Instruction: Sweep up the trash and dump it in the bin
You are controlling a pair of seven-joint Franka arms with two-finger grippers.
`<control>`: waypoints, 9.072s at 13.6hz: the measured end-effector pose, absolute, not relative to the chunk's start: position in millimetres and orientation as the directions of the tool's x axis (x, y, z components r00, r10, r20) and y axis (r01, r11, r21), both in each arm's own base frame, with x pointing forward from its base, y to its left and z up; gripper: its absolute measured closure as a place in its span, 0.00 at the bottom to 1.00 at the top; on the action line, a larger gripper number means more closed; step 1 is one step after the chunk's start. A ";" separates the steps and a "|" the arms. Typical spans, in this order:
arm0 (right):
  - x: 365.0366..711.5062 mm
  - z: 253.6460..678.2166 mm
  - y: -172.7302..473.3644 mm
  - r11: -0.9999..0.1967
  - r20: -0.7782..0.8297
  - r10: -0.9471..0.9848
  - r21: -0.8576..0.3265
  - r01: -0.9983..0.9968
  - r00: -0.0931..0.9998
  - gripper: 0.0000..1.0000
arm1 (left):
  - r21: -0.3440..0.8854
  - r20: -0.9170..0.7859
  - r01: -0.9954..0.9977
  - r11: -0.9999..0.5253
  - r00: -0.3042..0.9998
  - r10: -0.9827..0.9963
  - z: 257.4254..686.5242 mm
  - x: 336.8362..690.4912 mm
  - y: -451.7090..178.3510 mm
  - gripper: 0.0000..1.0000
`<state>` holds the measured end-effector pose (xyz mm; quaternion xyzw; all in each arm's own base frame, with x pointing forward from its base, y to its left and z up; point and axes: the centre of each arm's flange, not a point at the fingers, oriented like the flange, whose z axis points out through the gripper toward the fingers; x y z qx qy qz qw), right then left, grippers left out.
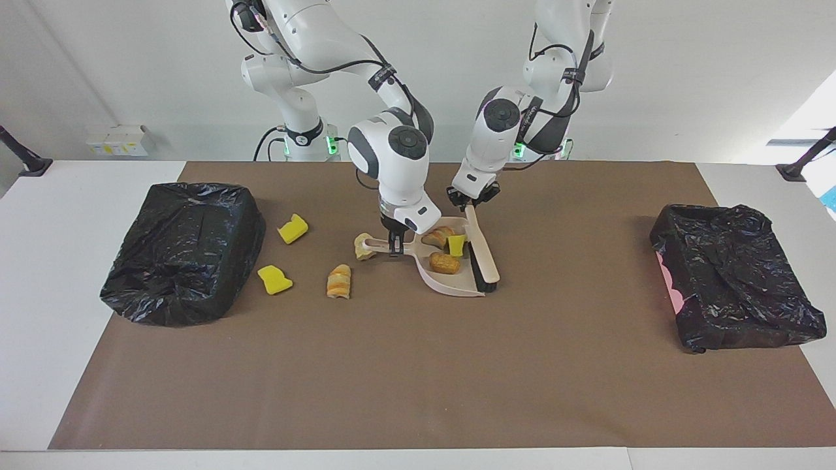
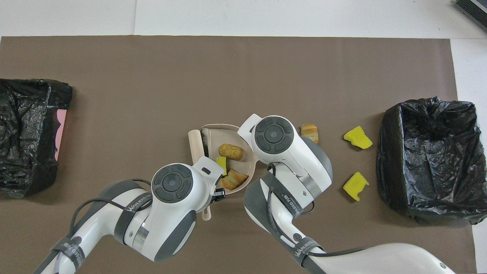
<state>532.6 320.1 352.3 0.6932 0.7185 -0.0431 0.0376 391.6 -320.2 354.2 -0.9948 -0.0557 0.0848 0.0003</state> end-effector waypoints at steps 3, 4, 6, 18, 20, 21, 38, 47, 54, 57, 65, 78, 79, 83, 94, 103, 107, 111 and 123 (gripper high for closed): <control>532.9 352.3 319.6 0.034 -0.114 0.993 -0.010 0.999 -0.035 0.69 | -0.049 -0.173 0.100 -0.994 0.979 0.107 365.4 391.6 -314.2 0.73; 533.2 352.4 319.2 0.033 -0.114 0.993 -0.010 0.999 -0.034 0.69 | -0.053 -0.173 0.097 -0.994 0.979 0.105 367.4 390.3 -314.0 0.73; 538.2 355.0 313.4 0.021 -0.111 0.994 -0.005 1.000 -0.022 0.69 | -0.055 -0.167 0.092 -0.994 0.981 0.100 370.0 387.9 -315.2 0.73; 609.8 463.9 125.0 -0.108 -0.085 0.991 -0.036 0.993 0.105 0.69 | -0.074 -0.058 0.053 -0.996 0.997 0.057 363.6 254.2 -361.1 0.73; 619.5 473.2 61.3 -0.104 -0.081 0.992 -0.052 0.993 0.100 0.69 | -0.073 -0.076 0.045 -0.996 0.996 0.050 356.0 229.2 -365.2 0.73; 622.6 477.4 30.3 -0.110 -0.077 0.991 -0.049 0.993 0.106 0.69 | -0.071 -0.087 0.047 -0.996 0.995 0.053 351.5 220.3 -364.6 0.73; 546.8 558.0 -255.7 -0.173 -0.522 0.847 -0.084 0.981 0.104 0.69 | 0.011 -0.114 -0.053 -0.999 0.992 -0.053 336.0 211.8 -358.7 0.71; 513.5 549.8 -219.4 -0.228 -0.671 0.728 -0.048 0.972 0.138 0.69 | 0.052 -0.019 -0.132 -0.990 0.991 -0.133 394.3 300.5 -357.4 0.00; 502.8 568.7 -246.4 -0.192 -0.677 0.724 -0.012 0.981 0.133 0.69 | 0.046 0.091 -0.209 -0.977 0.975 -0.204 535.1 458.5 -254.1 0.00; 520.1 573.8 -192.4 -0.124 -0.611 0.784 0.019 0.992 0.110 0.69 | -0.007 0.133 -0.246 -0.969 0.960 -0.245 597.1 490.3 -198.5 0.00; 543.8 548.2 -61.0 -0.146 -0.349 0.924 0.054 0.988 0.156 0.69 | -0.013 0.096 -0.237 -0.972 0.967 -0.237 680.2 523.0 -110.7 0.00; 566.7 450.5 162.1 -0.764 -0.064 0.639 0.064 0.643 0.766 0.69 | -0.011 0.085 -0.224 -0.975 0.971 -0.224 682.5 532.9 -105.5 0.00; 566.7 447.6 177.4 -0.787 -0.044 0.611 0.068 0.613 0.790 0.69 | -0.011 0.080 -0.226 -0.974 0.971 -0.226 682.5 531.6 -106.5 0.00; 575.9 432.4 232.1 -0.906 -0.009 0.423 0.021 0.423 0.906 0.69 | -0.011 0.075 -0.234 -0.972 0.969 -0.234 683.8 528.3 -110.9 0.00; 567.2 351.3 430.4 -0.986 -0.055 -0.110 -0.123 -0.116 0.992 0.69 | -0.008 0.073 -0.185 -0.983 0.980 -0.186 684.0 532.0 -87.7 0.00; 581.6 395.4 410.3 -0.985 -0.008 -0.135 -0.106 -0.135 0.991 0.00 | -0.007 0.080 -0.176 -0.984 0.981 -0.176 684.6 532.6 -87.6 0.00; 540.6 431.1 404.4 -0.992 -0.034 -0.110 -0.066 -0.112 0.993 0.00 | -0.008 0.104 -0.187 -0.982 0.977 -0.187 678.8 537.6 -94.6 0.00; 458.3 423.1 420.4 -0.999 -0.081 -0.036 -0.009 -0.037 0.996 0.00 | -0.005 0.135 -0.215 -0.977 0.968 -0.214 646.0 548.4 -124.6 0.00; 295.9 337.1 451.9 -1.000 -0.179 -0.018 0.012 -0.016 0.984 0.00 | -0.002 0.123 -0.227 -0.974 0.967 -0.225 441.1 535.2 -325.0 0.00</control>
